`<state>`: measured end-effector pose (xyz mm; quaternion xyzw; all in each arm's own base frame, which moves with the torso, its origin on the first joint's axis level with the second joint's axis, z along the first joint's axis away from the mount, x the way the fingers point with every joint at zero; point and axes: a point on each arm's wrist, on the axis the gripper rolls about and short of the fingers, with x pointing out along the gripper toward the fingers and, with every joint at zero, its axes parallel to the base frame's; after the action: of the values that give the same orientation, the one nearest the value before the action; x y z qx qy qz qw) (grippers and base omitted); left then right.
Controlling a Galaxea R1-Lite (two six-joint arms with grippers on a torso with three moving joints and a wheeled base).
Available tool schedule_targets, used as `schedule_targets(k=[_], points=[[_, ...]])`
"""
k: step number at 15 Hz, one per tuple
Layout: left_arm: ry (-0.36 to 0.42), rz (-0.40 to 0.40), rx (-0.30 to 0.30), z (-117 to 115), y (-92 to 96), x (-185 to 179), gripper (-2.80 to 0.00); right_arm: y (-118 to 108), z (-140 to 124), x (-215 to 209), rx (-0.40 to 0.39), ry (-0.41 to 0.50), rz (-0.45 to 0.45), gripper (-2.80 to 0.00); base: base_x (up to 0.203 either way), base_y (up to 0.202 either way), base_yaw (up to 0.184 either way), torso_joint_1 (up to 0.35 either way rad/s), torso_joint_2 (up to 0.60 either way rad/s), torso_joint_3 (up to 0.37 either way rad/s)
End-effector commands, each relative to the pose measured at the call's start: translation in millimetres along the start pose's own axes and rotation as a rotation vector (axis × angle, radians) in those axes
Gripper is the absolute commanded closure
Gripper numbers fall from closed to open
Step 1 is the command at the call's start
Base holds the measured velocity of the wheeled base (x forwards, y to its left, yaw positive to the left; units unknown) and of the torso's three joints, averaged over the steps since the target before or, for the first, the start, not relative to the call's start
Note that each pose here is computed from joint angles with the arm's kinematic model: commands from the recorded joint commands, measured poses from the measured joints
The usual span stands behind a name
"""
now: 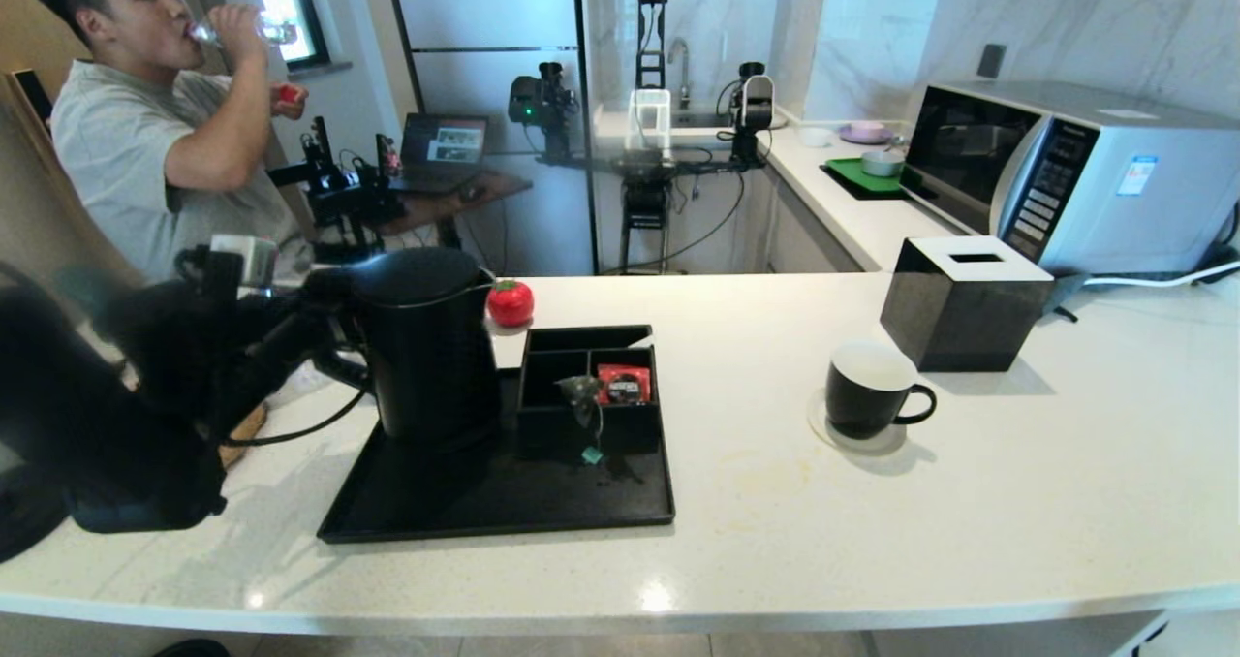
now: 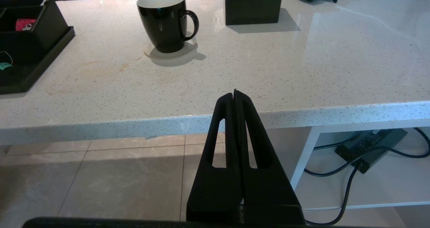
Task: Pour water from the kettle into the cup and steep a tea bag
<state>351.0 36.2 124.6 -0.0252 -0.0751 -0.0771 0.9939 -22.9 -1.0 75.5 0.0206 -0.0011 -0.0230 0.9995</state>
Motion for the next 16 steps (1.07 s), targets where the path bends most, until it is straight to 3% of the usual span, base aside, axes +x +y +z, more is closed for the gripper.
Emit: schedule_targets(k=[1,8,16], points=[[-0.081,-0.003,0.021,19.4,-1.2,-4.4,0.00,0.0,0.0,0.1,0.000,0.001,0.000,0.00,0.000,0.000,0.000,0.000,0.00,0.000],[-0.197,-0.008,0.027,63.7,-7.7,-20.2,0.00,0.0,0.0,0.1,0.000,0.001,0.000,0.00,0.000,0.000,0.000,0.000,0.00,0.000],[-0.274,-0.043,0.002,95.1,-18.4,-40.1,0.00,0.0,0.0,0.1,0.000,0.001,0.000,0.00,0.000,0.000,0.000,0.000,0.00,0.000]])
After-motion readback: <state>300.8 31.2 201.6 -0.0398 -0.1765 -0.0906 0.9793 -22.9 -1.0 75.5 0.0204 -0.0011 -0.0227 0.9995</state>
